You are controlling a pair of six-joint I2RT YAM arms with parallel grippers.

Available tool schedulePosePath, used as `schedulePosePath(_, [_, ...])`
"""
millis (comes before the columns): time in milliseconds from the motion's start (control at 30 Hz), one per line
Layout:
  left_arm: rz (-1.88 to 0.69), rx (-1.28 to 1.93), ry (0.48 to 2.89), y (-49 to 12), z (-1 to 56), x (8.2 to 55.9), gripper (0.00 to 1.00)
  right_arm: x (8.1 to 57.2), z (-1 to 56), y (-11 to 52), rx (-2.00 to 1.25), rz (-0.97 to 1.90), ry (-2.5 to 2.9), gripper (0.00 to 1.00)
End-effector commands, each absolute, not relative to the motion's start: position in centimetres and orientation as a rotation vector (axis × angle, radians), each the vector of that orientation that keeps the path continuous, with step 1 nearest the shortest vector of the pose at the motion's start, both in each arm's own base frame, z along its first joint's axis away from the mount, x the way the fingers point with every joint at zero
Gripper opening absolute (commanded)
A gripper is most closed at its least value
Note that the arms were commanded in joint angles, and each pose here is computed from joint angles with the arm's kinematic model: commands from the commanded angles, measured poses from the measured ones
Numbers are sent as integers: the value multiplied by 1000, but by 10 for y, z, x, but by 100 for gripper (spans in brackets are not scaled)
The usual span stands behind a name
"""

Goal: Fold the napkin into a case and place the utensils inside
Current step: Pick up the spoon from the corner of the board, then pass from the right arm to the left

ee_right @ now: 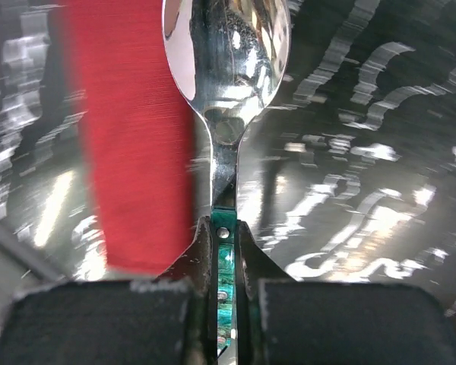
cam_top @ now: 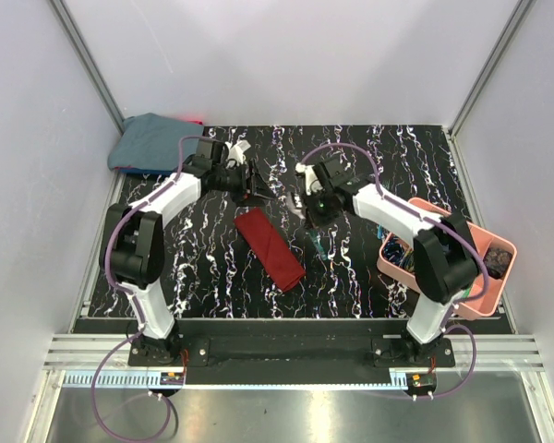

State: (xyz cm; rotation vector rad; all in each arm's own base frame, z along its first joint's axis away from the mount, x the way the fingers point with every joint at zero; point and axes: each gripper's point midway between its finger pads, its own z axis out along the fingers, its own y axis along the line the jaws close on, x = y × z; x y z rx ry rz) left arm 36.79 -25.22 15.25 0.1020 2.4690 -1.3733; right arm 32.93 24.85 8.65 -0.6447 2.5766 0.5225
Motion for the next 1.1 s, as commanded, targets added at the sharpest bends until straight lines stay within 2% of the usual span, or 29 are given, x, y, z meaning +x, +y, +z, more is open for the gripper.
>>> schedulePosePath(0, [-1329, 185, 2477, -251, 157, 371, 62, 307, 128, 273, -790, 676, 2447, 0])
schedulePosePath(433, [-1445, 190, 2447, -260, 163, 366, 57, 289, 138, 298, -948, 734, 2389, 0])
schedulePosePath(667, [-1335, 62, 2398, -231, 169, 374, 60, 281, 128, 295, -966, 730, 2423, 0])
schedulePosePath(1067, [-1474, 95, 2353, -250, 174, 360, 60, 273, 123, 306, -1014, 773, 2433, 0])
